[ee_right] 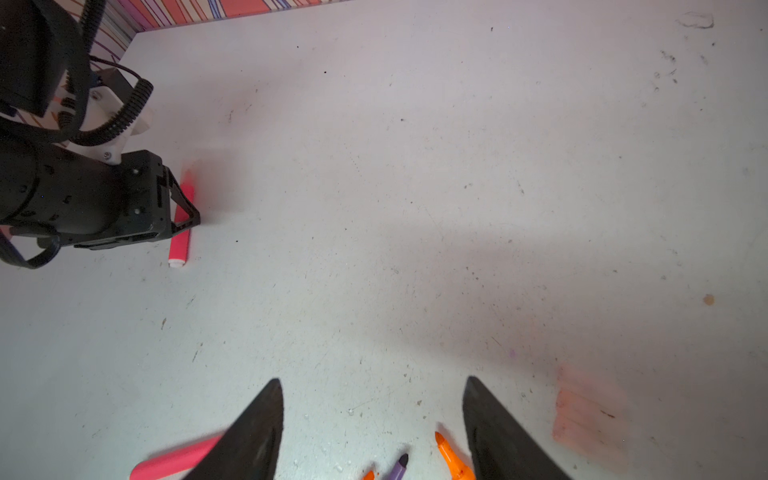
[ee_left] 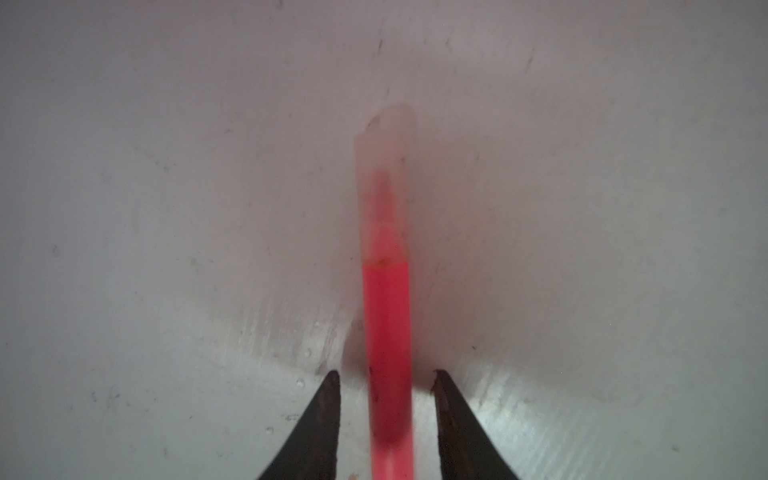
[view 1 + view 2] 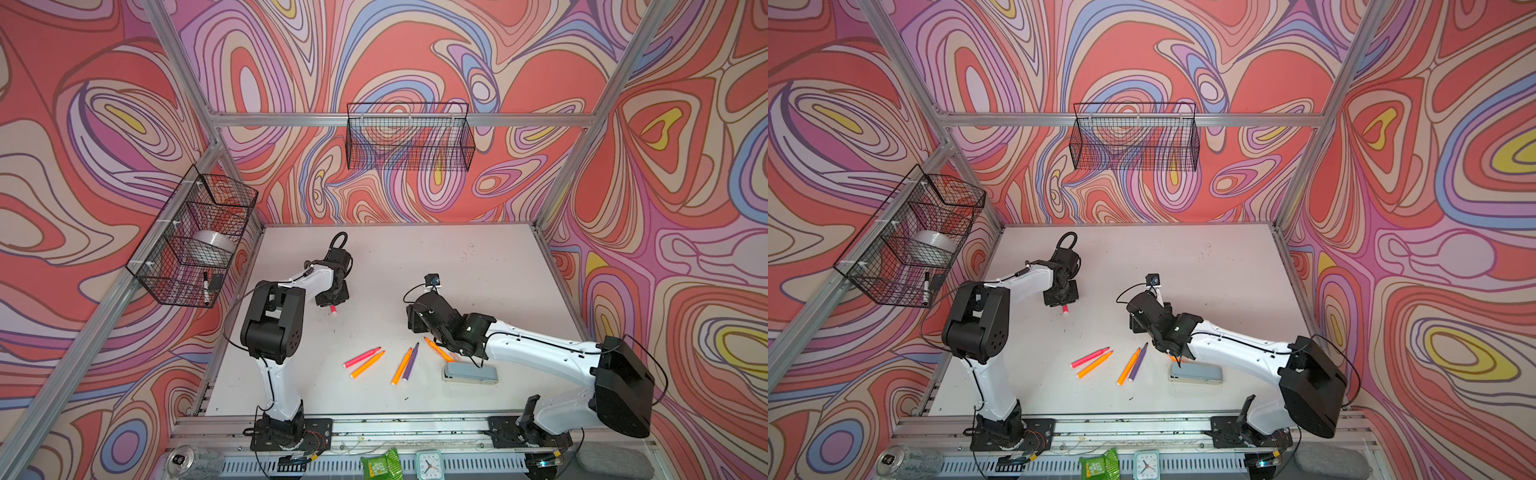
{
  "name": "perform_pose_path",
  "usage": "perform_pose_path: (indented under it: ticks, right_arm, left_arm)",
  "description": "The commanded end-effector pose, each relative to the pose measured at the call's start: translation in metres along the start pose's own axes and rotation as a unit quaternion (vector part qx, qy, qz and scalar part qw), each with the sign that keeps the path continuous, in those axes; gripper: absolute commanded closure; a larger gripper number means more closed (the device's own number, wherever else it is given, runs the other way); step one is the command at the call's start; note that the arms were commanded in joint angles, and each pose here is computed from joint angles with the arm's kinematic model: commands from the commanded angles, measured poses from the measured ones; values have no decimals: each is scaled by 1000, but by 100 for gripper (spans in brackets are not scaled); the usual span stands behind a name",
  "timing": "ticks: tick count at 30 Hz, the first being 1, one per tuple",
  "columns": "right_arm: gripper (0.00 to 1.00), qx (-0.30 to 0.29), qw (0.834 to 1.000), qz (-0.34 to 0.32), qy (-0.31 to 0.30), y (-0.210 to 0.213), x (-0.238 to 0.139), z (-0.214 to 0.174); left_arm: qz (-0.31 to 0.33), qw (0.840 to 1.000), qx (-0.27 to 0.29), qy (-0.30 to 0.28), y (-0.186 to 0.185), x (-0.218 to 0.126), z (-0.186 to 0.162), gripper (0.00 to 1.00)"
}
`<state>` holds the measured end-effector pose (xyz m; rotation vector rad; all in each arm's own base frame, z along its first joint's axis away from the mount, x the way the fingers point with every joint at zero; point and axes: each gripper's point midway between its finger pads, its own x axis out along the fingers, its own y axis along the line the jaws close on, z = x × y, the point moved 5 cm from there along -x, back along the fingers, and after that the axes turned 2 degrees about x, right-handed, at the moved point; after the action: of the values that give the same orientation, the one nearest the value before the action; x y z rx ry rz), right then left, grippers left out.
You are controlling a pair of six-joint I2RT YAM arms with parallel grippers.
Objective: Insert the pens into the pen caps
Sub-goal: 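Lower the capped pink highlighter onto the table and open the left gripper, then lower the right gripper onto the orange highlighter while the left gripper moves toward it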
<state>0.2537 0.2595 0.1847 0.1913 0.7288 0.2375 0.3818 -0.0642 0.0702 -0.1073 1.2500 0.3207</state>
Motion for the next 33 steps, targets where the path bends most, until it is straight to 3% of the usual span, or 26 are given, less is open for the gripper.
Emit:
perform_pose_path:
  ticks: [1,7,13,19,26,28,33]
  right_arm:
    - [30,9,1000,3,-16,1,-9,13]
    - [30,7,998,-28,-51,-10,-15,21]
    - [29,24,995,-48,-86,-35,-25,34]
    - [32,88,993,-43,-60,-64,-16,36]
    - [36,113,993,-24,-37,-66,-10,31]
    - [38,119,992,-30,-32,-69,-9,31]
    - [41,144,987,-68,-27,-95,-6,35]
  left_arm:
    - [-15,1000,-13,-14,3,-12,-1,56]
    - [-138,985,9,-104,-17,-59,-6,50]
    - [-204,954,114,-188,-65,-123,-28,46]
    - [-270,932,184,-158,-96,-171,-88,48]
    - [-254,917,283,-123,-97,-194,-181,48]
    - [-273,918,267,-104,-104,-197,-196,50]
    - [-316,932,162,-67,-131,-192,-221,51]
